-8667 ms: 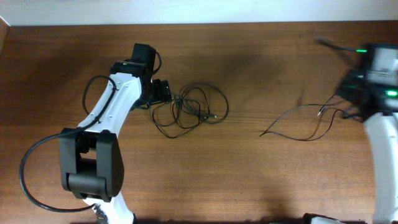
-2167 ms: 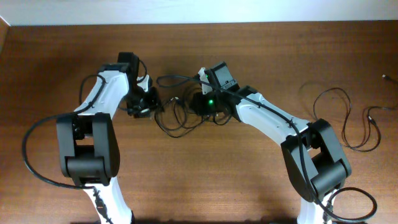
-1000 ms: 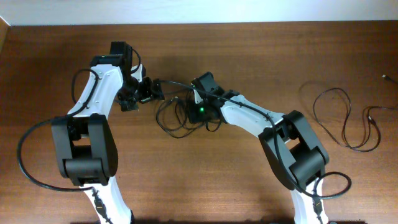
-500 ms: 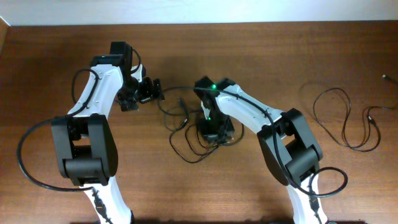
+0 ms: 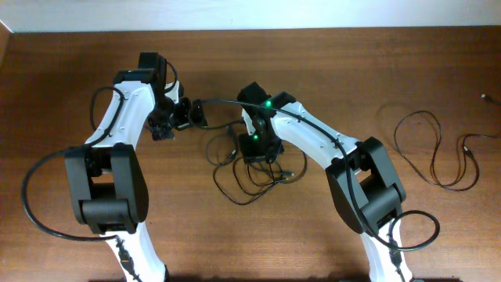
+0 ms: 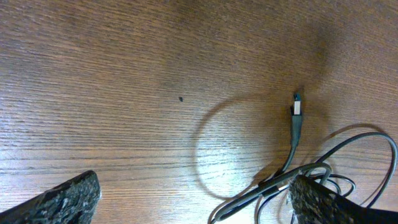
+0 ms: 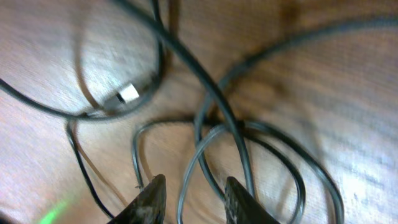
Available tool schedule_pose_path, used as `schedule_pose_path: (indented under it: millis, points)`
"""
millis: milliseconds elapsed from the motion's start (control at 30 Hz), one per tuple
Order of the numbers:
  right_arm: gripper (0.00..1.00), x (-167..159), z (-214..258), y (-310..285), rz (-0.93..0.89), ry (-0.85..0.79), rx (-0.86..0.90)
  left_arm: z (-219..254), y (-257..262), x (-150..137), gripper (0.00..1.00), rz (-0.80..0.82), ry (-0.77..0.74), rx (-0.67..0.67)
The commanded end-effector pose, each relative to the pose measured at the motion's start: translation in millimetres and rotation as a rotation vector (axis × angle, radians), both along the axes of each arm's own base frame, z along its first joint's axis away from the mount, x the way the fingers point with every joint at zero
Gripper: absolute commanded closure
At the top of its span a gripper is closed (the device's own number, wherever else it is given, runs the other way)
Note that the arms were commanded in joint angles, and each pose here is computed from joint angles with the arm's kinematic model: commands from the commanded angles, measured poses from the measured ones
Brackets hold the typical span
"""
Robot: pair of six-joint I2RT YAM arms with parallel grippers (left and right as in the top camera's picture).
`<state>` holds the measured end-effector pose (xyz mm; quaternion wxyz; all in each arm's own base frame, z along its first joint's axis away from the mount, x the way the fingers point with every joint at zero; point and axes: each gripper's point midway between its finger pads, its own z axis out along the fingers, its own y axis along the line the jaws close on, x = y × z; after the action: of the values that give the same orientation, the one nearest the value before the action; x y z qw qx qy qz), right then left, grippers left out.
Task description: Untangle cables
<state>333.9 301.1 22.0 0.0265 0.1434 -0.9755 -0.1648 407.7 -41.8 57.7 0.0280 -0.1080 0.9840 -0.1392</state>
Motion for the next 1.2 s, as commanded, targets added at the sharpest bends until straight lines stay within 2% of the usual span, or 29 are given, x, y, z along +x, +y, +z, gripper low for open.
schedule_pose_path:
  millis: [0, 233, 467, 533, 600, 667, 800, 833, 867, 900, 933, 1033, 1067, 1167]
  points:
    - [0.69, 0, 0, 8, -0.009, 0.002, 0.013, 2, 3, 3, 0.01, -0.006, -0.010, 0.008]
    - [0.70, -34, -15, 17, 0.056, 0.044, -0.034, 2, 3, 3, 0.01, -0.006, -0.010, 0.008]
    - [0.67, -42, -33, -3, 0.025, 0.031, -0.156, 2, 3, 3, 0.01, -0.006, -0.010, 0.008]
    - [0.67, -42, -31, 3, 0.025, 0.039, -0.121, 2, 3, 3, 0.01, -0.006, -0.010, 0.008]
    - [0.68, -50, -20, 23, 0.033, 0.105, -0.003, 2, 3, 3, 0.01, -0.006, -0.010, 0.008]
    - [0.67, -43, -20, 27, 0.033, 0.077, 0.010, 2, 3, 3, 0.01, -0.006, -0.010, 0.008]
    - [0.65, -9, -31, -3, 0.005, -0.118, -0.188, 2, 3, 3, 0.01, -0.006, -0.010, 0.008]
    - [0.69, -6, -32, -7, 0.002, -0.136, -0.211, 2, 3, 3, 0.01, -0.006, -0.010, 0.008]
    - [0.79, -6, -32, -8, 0.002, -0.137, -0.213, 2, 3, 3, 0.01, -0.006, -0.010, 0.008]
    - [0.96, -6, -32, -8, 0.002, -0.137, -0.213, 2, 3, 3, 0.01, -0.006, -0.010, 0.008]
    - [0.96, -7, -31, -5, 0.002, -0.125, -0.197, 2, 3, 3, 0.01, -0.006, -0.010, 0.008]
    - [0.96, -11, 5, 5, 0.005, -0.038, -0.100, 2, 3, 3, 0.01, -0.006, -0.010, 0.008]
    - [0.96, -5, 42, 14, 0.108, -0.070, -0.034, 2, 3, 3, 0.01, -0.006, -0.010, 0.008]
    - [0.96, -2, 115, 16, 0.218, -0.163, 0.014, 2, 3, 3, 0.01, -0.006, -0.010, 0.008]
